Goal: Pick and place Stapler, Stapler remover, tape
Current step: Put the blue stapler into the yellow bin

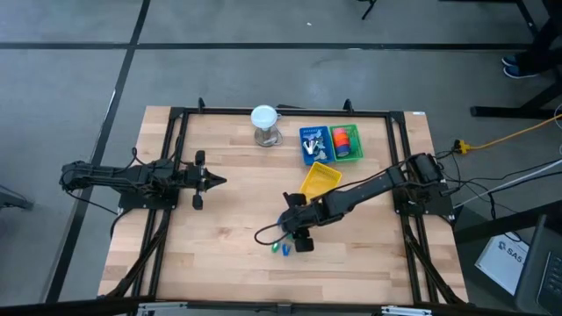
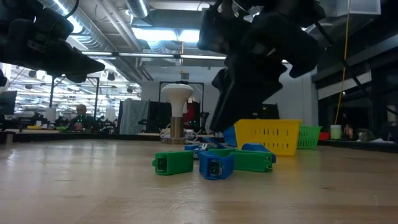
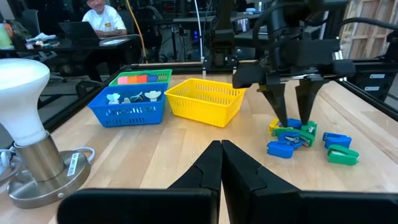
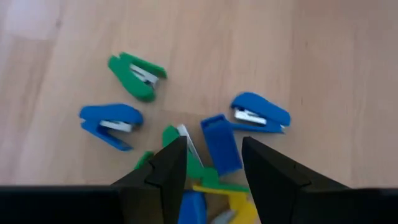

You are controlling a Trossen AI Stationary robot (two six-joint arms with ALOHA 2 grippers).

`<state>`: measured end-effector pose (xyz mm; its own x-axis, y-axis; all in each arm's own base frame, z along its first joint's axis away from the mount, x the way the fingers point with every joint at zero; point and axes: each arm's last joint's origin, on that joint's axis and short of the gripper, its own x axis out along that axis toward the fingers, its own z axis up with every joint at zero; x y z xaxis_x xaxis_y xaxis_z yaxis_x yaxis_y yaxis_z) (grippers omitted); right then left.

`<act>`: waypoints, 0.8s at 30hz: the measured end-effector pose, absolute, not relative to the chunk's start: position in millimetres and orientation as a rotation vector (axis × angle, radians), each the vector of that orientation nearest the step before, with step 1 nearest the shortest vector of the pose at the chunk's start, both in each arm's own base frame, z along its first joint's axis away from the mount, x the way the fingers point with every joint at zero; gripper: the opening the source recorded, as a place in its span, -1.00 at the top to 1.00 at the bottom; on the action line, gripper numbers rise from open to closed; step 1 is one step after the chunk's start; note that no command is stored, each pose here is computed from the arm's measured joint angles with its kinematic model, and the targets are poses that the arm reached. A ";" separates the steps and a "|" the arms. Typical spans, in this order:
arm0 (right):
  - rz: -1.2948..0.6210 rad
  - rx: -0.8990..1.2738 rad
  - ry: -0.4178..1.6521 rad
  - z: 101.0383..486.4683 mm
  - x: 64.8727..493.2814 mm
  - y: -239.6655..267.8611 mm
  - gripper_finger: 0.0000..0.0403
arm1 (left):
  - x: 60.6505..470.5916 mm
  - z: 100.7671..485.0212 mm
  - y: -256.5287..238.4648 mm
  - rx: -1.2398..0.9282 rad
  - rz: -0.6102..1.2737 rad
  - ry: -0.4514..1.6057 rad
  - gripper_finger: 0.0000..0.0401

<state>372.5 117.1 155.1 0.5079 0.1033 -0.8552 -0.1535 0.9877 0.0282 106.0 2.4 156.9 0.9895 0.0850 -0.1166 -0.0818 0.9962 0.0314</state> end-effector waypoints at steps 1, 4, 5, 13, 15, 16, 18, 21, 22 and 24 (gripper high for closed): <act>0.151 -0.054 1.035 155.2 372.6 115.3 0.20 | 106.1 156.9 2.5 0.027 0.084 0.118 0.99; 0.155 -0.068 1.044 160.0 375.2 112.4 0.20 | 106.0 156.9 2.5 0.027 0.084 0.118 0.99; 0.155 -0.069 1.042 162.5 376.7 111.9 0.20 | 106.0 156.9 2.5 0.027 0.084 0.118 0.99; 0.162 -0.098 1.083 183.3 382.1 112.4 0.20 | 106.0 156.9 2.5 0.027 0.084 0.118 0.99; 0.163 -0.099 1.078 186.4 383.5 112.7 0.20 | 106.0 156.9 2.5 0.027 0.084 0.118 0.99; 0.165 -0.101 1.070 188.1 384.7 112.2 0.20 | 106.0 156.9 2.4 0.027 0.084 0.118 0.99; 0.168 -0.111 1.069 188.5 385.4 110.4 0.20 | 106.1 156.9 2.5 0.027 0.084 0.118 0.99; 0.161 -0.110 1.072 188.2 386.4 105.9 0.20 | 106.1 156.9 2.4 0.027 0.084 0.118 0.99; 0.156 -0.107 1.072 188.2 386.9 103.9 0.20 | 106.0 156.9 2.5 0.027 0.084 0.118 0.99; 0.148 -0.104 1.075 188.0 387.7 100.4 0.20 | 106.0 156.9 2.5 0.027 0.084 0.118 0.99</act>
